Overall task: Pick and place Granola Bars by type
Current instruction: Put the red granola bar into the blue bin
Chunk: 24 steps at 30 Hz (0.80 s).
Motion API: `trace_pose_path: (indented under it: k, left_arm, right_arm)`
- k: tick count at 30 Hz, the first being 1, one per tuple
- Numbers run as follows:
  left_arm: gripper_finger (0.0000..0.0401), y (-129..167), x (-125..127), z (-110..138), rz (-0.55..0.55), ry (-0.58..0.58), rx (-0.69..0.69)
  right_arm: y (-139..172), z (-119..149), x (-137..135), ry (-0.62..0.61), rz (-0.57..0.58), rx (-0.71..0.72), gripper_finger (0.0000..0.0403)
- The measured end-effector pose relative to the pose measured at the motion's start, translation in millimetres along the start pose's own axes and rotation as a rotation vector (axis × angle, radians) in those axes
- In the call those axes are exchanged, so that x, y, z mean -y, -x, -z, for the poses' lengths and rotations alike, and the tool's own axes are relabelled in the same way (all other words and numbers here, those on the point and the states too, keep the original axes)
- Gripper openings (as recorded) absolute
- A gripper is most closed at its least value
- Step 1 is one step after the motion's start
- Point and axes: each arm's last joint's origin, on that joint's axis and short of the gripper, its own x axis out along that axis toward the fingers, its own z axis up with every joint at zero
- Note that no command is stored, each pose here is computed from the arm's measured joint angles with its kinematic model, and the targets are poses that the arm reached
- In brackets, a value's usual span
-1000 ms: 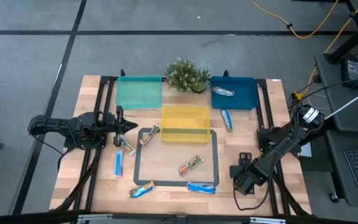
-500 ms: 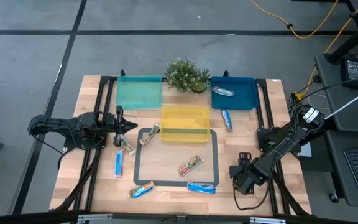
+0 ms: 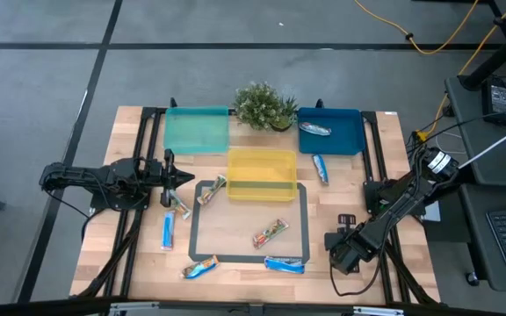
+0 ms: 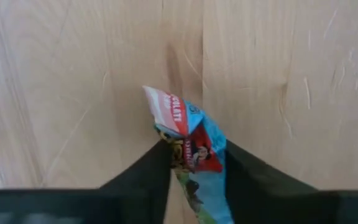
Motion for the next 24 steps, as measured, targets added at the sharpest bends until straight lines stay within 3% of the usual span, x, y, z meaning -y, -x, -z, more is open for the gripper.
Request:
trace_pose_path:
  k: [4, 8, 18, 24]
  left_arm:
    - [0.0009, 0.0, 0.0, -0.1, 0.0, 0.0, 0.0]
    - [0.0012, 0.0, 0.0, -0.1, 0.0, 0.0, 0.0]
    - [0.0011, 0.0, 0.0, 0.0, 0.0, 0.0, 0.0]
    - [0.0011, 0.0, 0.0, -0.1, 0.0, 0.0, 0.0]
  right_arm:
    - [0.2, 0.0, 0.2, 0.014, 0.001, 0.0, 0.0068]
    - [0.3, -1.3, 1.2, 0.012, 0.001, 0.0, 0.0038]
    - [0.1, -3.3, 2.9, 0.005, 0.001, 0.0, 0.0053]
    - [0.3, -3.7, 3.1, -0.012, 0.001, 0.001, 0.0036]
